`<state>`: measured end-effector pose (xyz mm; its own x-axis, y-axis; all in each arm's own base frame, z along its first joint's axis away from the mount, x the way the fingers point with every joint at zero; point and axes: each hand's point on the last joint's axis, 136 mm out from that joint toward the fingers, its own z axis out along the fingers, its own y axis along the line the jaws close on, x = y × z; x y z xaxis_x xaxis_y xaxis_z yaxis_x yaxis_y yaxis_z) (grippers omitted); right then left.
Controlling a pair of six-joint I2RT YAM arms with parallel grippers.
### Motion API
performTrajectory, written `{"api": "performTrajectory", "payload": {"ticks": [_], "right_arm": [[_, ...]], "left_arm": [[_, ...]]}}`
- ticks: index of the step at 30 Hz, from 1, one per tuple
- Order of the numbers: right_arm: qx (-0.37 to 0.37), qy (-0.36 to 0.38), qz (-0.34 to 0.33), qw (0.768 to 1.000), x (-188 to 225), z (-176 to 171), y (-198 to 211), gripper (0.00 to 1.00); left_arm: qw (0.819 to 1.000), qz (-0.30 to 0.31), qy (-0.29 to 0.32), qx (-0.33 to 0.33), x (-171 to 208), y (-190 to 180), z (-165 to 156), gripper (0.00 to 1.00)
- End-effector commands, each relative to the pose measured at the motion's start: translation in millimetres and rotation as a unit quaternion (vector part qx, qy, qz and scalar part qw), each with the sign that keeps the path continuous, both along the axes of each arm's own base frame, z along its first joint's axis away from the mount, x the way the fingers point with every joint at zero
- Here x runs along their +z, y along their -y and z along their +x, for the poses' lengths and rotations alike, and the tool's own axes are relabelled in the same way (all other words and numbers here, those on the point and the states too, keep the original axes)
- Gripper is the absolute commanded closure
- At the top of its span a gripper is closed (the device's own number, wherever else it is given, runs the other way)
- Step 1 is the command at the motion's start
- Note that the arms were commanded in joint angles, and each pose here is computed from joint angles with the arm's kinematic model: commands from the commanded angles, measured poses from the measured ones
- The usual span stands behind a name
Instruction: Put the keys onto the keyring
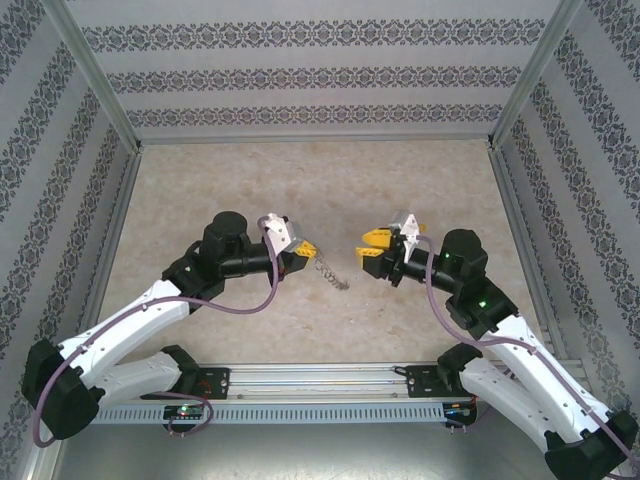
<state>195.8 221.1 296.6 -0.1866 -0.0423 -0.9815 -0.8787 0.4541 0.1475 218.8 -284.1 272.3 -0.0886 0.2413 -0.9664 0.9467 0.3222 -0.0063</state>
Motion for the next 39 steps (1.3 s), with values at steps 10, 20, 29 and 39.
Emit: {"api": "performTrajectory", "payload": {"ticks": [10, 20, 29, 39], "right_arm": [[0.156, 0.076, 0.0, 0.985, 12.4, -53.7, -36.3, 0.73], [0.182, 0.125, 0.022, 0.975, 22.9, -67.2, -49.9, 0.73], [0.182, 0.128, 0.025, 0.975, 26.3, -62.4, -57.2, 0.76], [0.181, 0.138, 0.033, 0.973, 32.9, -57.9, -64.4, 0.79]], "left_arm": [[0.98, -0.116, 0.082, -0.138, 70.5, 8.2, -51.7, 1.0], [0.976, -0.124, 0.081, -0.162, 71.5, 8.8, -59.6, 1.0], [0.973, -0.132, 0.078, -0.173, 76.2, 9.6, -62.8, 1.0], [0.972, -0.134, 0.072, -0.177, 74.6, 10.9, -63.1, 1.0]]}}
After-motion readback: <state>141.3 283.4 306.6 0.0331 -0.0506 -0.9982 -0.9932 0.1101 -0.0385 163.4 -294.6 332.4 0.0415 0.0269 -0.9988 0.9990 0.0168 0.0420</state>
